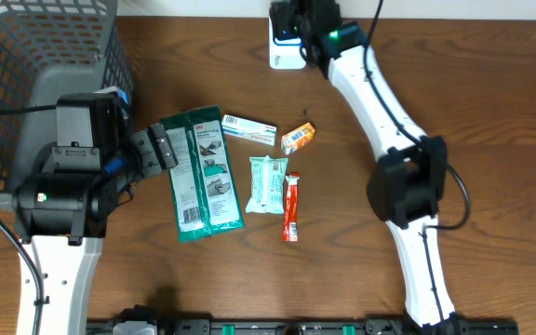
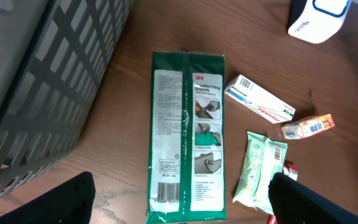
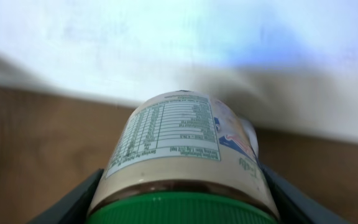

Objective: Scan the item barcode
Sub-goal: 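Carry the jar up to the white scanner with the right gripper, then move the jar to the table's right edge and release it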

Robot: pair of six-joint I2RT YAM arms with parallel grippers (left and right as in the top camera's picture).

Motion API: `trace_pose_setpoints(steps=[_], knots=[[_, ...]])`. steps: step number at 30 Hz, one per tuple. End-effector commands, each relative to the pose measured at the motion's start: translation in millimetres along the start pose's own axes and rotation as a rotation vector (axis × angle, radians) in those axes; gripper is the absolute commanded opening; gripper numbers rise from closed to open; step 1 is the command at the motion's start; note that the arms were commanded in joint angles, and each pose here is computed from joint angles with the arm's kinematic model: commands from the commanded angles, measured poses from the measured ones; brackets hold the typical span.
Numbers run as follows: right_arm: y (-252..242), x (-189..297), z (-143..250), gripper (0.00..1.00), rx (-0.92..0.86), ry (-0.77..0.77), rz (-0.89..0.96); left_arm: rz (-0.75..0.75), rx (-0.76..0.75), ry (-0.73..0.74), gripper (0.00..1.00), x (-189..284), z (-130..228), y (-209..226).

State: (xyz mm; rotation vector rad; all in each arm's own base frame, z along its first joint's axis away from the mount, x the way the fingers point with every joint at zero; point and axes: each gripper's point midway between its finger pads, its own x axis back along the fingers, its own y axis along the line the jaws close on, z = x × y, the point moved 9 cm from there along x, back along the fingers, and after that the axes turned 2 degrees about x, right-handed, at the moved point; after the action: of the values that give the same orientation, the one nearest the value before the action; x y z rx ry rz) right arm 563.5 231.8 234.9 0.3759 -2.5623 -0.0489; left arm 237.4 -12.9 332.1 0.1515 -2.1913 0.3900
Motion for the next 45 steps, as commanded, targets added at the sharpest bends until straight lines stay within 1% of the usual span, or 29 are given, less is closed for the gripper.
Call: trace_pose_setpoints(steps=[1,5,11,14,20,23,26,29,31,32,34,35,36,37,38,42,45], knots=[[-4.0,-21.1,-1.8,0.01,-0.021,-0.116,0.062,-0.009,-0.019,-0.011,0.9,2.1,-2.0,0.6],[-9.5,-38.9,5.8,0.01,-0.031,-0.175,0.112,-0.009,-0.019,-0.011,0.9,2.1,-2.0,0.6],[-10.1,-40.9,-2.7,0.01,-0.043,-0.255,0.103,-0.01,-0.019,-0.011,0.9,2.0,-1.9,0.7],[-9.8,-40.8,-4.2,0.01,-0.045,-0.267,0.1,-0.009,-0.019,-0.011,0.9,2.0,-1.9,0.6],[-10.1,-52.6,7.7,0.01,-0.054,-0.258,0.093,-0.009,-0.019,-0.011,0.9,2.1,-2.0,0.6],[-12.3,-54.5,7.2,0.01,-0.057,-0.276,0.093,-0.009,-0.019,-0.011,0.9,2.1,-2.0,0.6],[-12.2,-44.9,-2.0,0.01,-0.008,-0.273,0.102,-0.009,-0.019,-0.011,0.9,2.0,-1.9,0.6],[-9.6,-10.2,-29.1,0.01,0.019,-0.256,0.107,-0.009,-0.019,-0.011,0.9,2.0,-1.9,0.6],[-8.3,31.6,-49.4,0.01,0.027,-0.192,0.114,-0.009,-0.019,-0.011,0.9,2.0,-1.9,0.6],[-7.9,44.7,-53.7,0.01,0.031,-0.168,0.112,-0.009,-0.019,-0.011,0.9,2.0,-1.9,0.6],[-9.8,92.7,-59.6,0.01,0.046,-0.046,0.129,-0.009,-0.019,-0.011,0.9,2.0,-1.9,0.7],[-10.8,106.9,-58.8,0.01,0.051,-0.003,0.135,-0.009,-0.019,-0.011,0.9,2.1,-2.0,0.6],[-14.4,129.3,-52.6,0.01,0.062,0.089,0.15,-0.009,-0.019,-0.011,0.9,2.1,-2.0,0.6],[-18.1,140.6,-47.1,0.01,0.067,0.149,0.162,-0.009,-0.019,-0.011,0.9,2.1,-2.0,0.6],[-27.6,155.4,-35.2,0.01,0.071,0.256,0.187,-0.009,-0.019,-0.011,0.9,2.0,-1.9,0.6],[-58.9,167.9,0.1,0.01,0.054,0.513,0.257,-0.009,-0.019,-0.011,0.9,2.0,-1.9,0.6],[-80.1,166.7,22.6,0.01,0.014,0.638,0.281,-0.009,-0.019,-0.011,0.9,2.1,-2.0,0.6]])
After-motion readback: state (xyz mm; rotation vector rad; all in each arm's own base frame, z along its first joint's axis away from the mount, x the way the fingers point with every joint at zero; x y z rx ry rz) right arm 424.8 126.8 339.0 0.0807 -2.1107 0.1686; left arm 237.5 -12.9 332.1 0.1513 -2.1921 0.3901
